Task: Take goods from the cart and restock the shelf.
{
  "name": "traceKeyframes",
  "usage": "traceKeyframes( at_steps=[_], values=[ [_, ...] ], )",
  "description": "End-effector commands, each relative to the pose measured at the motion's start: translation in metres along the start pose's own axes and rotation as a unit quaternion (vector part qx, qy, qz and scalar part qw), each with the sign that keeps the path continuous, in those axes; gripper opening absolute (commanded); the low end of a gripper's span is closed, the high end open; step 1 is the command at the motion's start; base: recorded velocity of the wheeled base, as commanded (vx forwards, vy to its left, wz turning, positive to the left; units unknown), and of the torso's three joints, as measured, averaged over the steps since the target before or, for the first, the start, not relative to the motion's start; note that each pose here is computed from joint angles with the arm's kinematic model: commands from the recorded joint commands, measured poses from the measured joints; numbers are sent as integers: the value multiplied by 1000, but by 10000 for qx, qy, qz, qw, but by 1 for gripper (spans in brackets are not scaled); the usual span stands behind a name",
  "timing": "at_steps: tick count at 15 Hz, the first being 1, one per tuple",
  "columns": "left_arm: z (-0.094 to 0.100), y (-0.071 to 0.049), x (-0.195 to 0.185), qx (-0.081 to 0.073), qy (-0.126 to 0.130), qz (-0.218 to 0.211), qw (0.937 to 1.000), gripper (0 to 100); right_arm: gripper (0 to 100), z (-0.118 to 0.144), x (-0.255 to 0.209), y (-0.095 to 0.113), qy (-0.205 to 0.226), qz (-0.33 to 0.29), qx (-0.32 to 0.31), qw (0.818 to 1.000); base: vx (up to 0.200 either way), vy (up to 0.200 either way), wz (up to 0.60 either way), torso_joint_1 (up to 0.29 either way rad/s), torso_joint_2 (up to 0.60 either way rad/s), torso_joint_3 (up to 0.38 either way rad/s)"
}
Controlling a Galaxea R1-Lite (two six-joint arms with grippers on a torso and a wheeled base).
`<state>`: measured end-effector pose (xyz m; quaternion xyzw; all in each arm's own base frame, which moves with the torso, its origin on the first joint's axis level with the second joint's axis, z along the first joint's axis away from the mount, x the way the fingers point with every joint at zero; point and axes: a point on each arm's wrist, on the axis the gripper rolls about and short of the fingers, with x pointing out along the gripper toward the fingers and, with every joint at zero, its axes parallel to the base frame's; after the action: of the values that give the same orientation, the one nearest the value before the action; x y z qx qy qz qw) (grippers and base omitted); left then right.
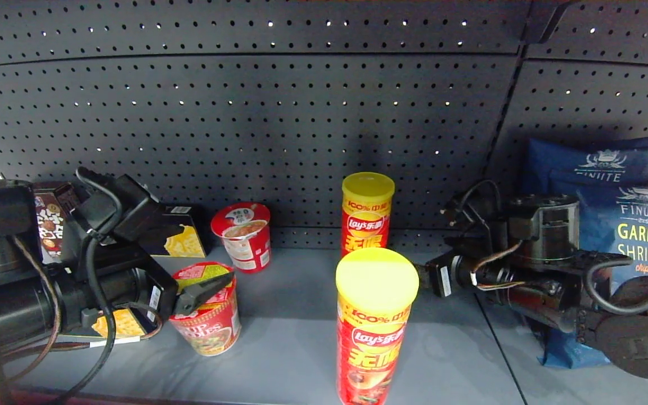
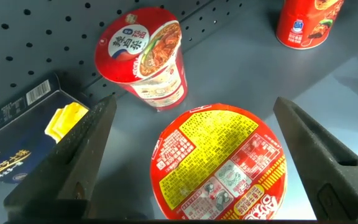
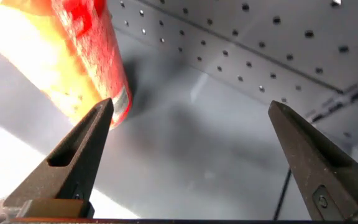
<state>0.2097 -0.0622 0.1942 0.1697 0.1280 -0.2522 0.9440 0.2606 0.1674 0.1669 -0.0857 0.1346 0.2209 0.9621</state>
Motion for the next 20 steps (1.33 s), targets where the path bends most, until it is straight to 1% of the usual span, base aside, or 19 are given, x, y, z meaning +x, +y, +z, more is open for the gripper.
traceKeyframes(
  at_steps=[1, 7, 20],
  values=[
    [1, 0, -1, 7, -26, 13, 10000, 100, 100, 1, -3, -1, -19, 9, 1, 10000, 0, 0, 0, 0, 0, 0],
    [3, 1, -1, 14, -61, 26, 10000, 100, 100, 0, 22, 3, 49, 14, -16, 10000, 0, 0, 0, 0, 0, 0],
    [1, 0, -1, 5, -16, 18, 10000, 100, 100, -1, 34, 6, 61, 44, -25, 10000, 0, 0, 0, 0, 0, 0]
  ],
)
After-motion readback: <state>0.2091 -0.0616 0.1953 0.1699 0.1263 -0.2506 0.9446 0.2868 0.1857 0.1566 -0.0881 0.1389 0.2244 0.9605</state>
